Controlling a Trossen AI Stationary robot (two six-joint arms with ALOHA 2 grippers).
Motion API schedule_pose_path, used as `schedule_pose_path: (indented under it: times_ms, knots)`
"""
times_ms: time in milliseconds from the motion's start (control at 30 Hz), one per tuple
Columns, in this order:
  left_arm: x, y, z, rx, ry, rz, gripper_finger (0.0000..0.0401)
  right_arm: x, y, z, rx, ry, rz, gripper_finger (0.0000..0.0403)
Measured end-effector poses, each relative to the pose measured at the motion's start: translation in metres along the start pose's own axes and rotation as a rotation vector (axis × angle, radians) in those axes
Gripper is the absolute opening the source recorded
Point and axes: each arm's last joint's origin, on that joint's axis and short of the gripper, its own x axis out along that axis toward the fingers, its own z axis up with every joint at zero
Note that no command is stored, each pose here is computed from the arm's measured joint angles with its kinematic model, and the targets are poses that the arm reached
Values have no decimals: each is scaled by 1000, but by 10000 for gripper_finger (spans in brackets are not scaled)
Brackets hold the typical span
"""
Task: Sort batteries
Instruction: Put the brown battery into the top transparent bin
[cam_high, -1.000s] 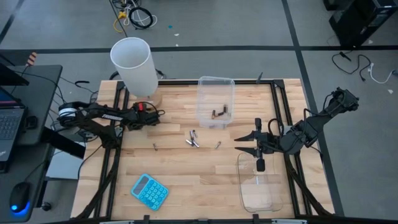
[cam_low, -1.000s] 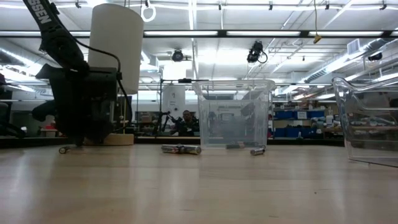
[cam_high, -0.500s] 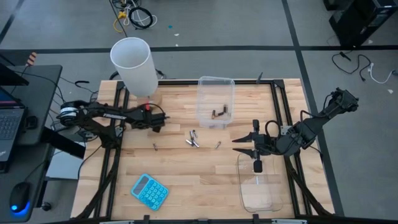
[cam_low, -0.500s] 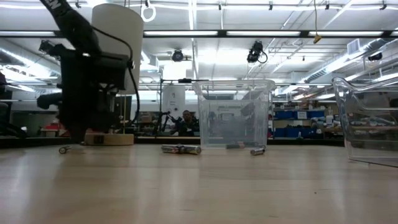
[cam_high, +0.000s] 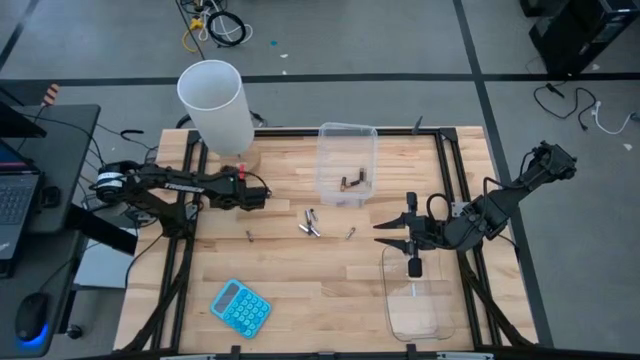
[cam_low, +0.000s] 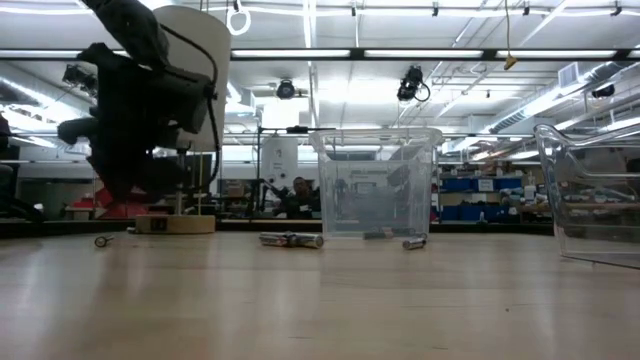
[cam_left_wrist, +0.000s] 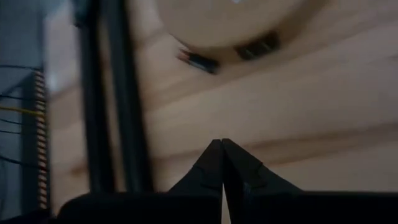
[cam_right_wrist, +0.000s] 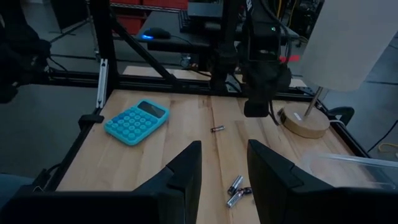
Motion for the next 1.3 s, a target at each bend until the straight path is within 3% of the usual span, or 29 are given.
schedule_pose_path:
  times_ms: [300,533,633,800,1167,1300]
  knots:
    - [16,11,-13,-54,-104,130,51,0,0,0,-15,0,0,115]
    - [30,10,-21,-81,-228,132,69,0,0,0,-17,1,0,115]
    - [34,9,-23,-61,-234,120,60,0,0,0,-16,1,0,115]
    - [40,4,-26,-36,-248,70,6,0,0,0,-14,2,0,115]
    - [41,3,-25,111,-281,88,1,0,-1,-4,-42,33,-4,115]
    - [35,-1,-28,118,-246,-12,1,0,-1,-4,-46,39,-5,115]
